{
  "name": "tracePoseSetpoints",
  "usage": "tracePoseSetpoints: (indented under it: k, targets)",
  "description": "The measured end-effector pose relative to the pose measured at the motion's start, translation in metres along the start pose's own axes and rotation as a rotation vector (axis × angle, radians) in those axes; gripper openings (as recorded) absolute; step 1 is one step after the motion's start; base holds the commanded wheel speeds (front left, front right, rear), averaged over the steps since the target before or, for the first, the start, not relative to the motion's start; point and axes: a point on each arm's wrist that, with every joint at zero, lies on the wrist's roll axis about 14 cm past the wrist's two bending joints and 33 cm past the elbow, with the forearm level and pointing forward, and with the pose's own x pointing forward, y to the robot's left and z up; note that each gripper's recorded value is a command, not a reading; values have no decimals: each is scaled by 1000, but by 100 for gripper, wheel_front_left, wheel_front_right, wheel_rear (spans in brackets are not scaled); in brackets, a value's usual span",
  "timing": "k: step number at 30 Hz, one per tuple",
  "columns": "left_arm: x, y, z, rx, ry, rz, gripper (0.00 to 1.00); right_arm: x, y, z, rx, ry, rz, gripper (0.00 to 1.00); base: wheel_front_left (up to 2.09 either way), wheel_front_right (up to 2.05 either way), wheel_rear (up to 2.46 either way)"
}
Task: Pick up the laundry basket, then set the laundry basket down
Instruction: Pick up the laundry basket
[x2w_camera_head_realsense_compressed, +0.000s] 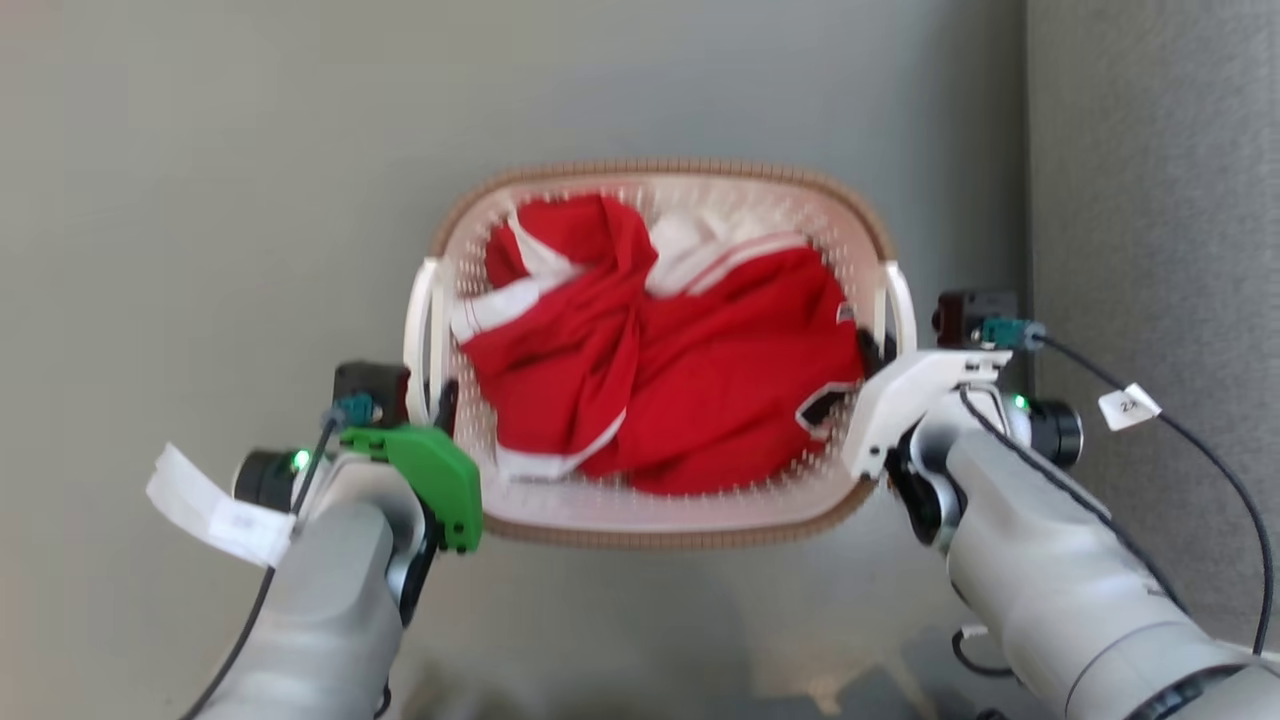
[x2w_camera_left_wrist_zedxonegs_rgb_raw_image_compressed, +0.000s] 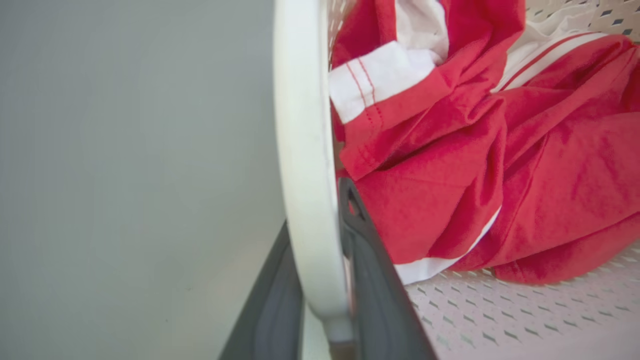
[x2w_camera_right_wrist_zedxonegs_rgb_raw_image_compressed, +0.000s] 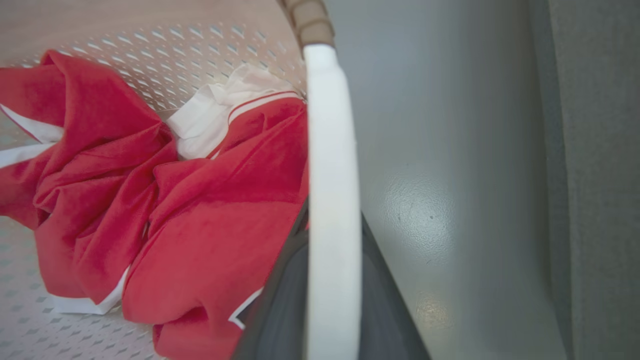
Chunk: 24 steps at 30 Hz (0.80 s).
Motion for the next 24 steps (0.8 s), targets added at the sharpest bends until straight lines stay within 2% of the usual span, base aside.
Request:
tracePoseSetpoints:
  k: [6, 15, 24]
  targets:
    - [-24, -5, -9, -6, 39, -2, 0, -22, 8, -11, 18, 65, 15, 0, 0, 0, 0]
    - [-56, -10, -15, -7, 69, 7, 0, -53, 21, -15, 22, 89, 41, 0, 0, 0, 0]
    - [-94, -21, -42, -9, 120, 1, 0, -92, 30, -47, 30, 162, 56, 0, 0, 0, 0]
